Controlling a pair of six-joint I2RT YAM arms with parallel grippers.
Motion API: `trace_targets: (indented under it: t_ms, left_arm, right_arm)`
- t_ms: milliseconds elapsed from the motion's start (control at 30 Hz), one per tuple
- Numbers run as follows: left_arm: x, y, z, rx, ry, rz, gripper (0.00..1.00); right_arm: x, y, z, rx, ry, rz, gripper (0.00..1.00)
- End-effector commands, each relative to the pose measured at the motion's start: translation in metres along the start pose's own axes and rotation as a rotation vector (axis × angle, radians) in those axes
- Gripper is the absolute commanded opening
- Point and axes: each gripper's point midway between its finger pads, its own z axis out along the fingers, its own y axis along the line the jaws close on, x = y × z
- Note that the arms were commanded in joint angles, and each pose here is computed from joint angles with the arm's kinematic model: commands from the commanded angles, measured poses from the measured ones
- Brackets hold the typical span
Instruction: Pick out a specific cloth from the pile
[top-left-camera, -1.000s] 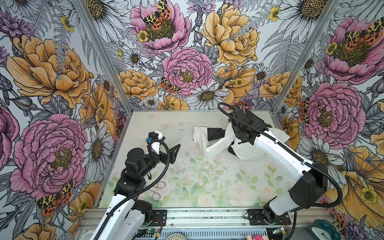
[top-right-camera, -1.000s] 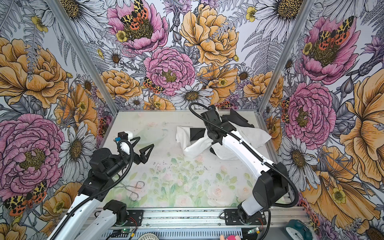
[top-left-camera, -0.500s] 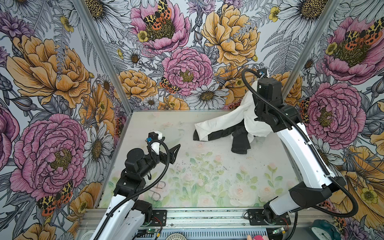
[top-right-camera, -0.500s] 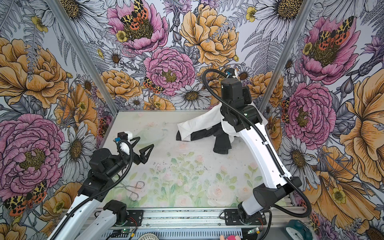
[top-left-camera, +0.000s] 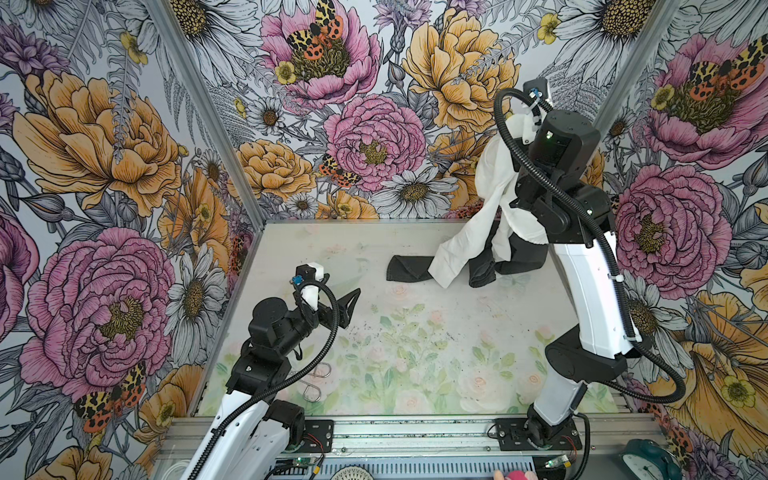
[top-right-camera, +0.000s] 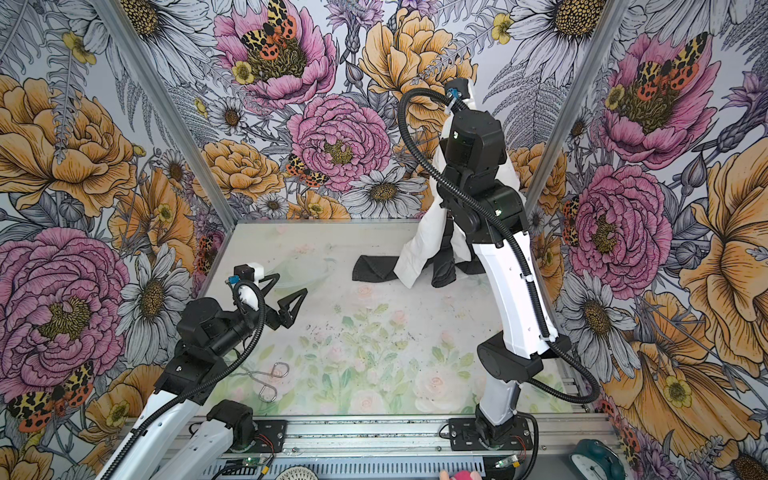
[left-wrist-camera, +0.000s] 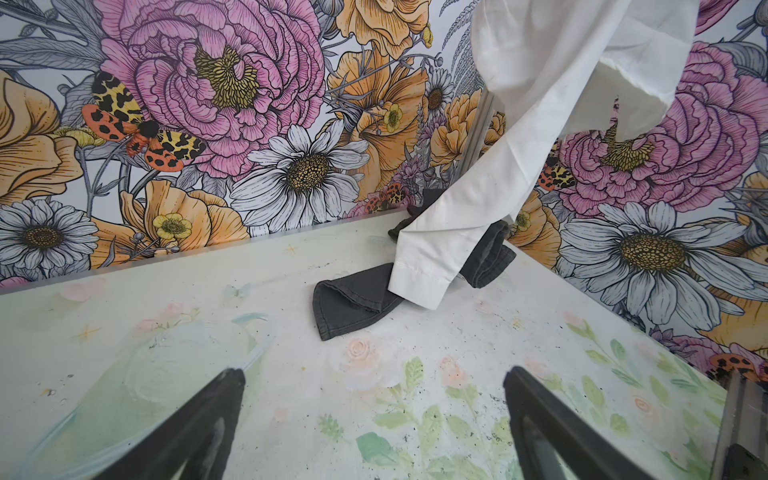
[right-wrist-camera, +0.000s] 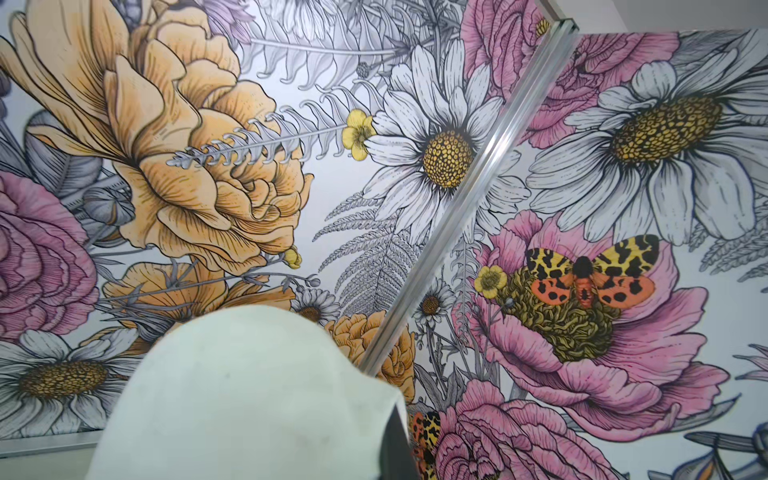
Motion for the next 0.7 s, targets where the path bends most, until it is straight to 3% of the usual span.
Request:
trace_targets:
  t_ms: [0, 167, 333, 467, 667]
  left_arm:
    - [-0.002, 0.000, 0.000, 0.001, -0.019, 0.014, 0.99]
    - [0.000, 0.000, 0.001, -0.002, -0.014, 0.014, 0.99]
    - [0.000, 0.002, 0.001, -0.007, -0.013, 0.015, 0.98]
    - [0.000, 0.003, 0.001, -0.012, -0.014, 0.016, 0.99]
    - [-0.004, 0.006, -0.004, -0.040, -0.034, 0.027, 0.99]
  right_arm:
    - [-0.038, 0.008, -0.016, -0.080, -0.139, 0.084, 0.00]
    - [-0.066, 0.039, -0.036, -0.269, -0.247, 0.232, 0.00]
    - [-0.080, 0.105, -0.058, -0.589, -0.287, 0.389, 0.00]
    - [-0.079, 0.177, -0.078, -0.852, -0.251, 0.455, 0.00]
    - [-0.037, 0.301, -0.101, -1.087, -0.086, 0.409, 0.00]
